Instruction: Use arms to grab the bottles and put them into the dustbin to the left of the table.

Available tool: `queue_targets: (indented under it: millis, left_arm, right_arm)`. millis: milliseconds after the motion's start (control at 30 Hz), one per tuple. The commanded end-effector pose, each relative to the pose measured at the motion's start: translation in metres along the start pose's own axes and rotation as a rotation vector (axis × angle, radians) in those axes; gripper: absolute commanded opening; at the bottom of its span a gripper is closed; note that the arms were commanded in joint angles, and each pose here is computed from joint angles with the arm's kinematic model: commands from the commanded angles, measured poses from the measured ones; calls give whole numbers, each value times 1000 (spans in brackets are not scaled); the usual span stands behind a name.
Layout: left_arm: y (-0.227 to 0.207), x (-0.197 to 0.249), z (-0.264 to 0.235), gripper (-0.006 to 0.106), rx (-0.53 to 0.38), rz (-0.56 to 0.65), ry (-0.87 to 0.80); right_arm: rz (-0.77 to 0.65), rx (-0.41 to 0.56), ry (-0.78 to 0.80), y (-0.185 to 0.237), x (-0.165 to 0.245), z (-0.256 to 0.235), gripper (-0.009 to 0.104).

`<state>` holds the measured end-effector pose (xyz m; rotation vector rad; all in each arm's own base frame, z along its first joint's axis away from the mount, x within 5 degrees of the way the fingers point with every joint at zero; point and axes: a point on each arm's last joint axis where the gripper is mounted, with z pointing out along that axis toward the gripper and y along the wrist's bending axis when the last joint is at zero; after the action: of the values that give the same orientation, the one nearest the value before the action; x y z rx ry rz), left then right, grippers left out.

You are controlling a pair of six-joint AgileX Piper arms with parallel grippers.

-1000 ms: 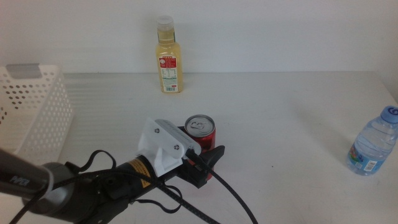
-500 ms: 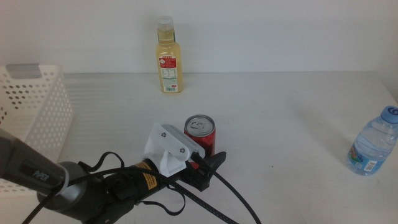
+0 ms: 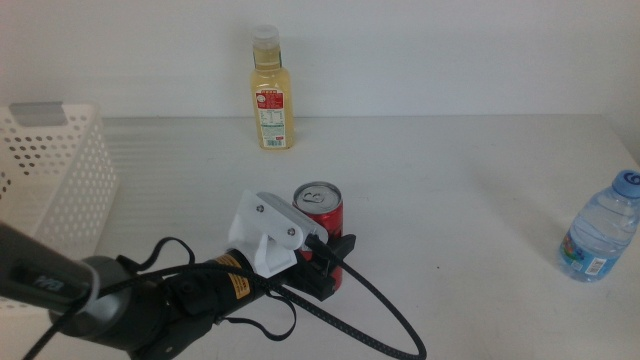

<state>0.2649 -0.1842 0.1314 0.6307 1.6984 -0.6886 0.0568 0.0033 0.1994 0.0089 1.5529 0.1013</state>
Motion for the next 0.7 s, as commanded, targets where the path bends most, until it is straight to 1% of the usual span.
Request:
queue_targets:
  millis: [0, 133, 367, 567, 667]
  left_arm:
    - [-3, -36, -4, -4, -1, 9, -131]
    - [-3, -52, -12, -4, -37, 17, -117]
    - [-6, -75, -27, -4, -69, 8, -98]
    - [-9, -91, -39, -4, -99, 24, -76]
    - [-8, -99, -43, -4, -123, 15, -44]
  right_arm:
    - [-17, -1, -110, 1, -11, -3, 74]
    - [-17, -1, -110, 1, -11, -3, 74]
    - [-17, -1, -110, 1, -11, -3, 74]
    - [-17, -1, -110, 1, -11, -3, 74]
    - [-17, -1, -110, 1, -11, -3, 74]
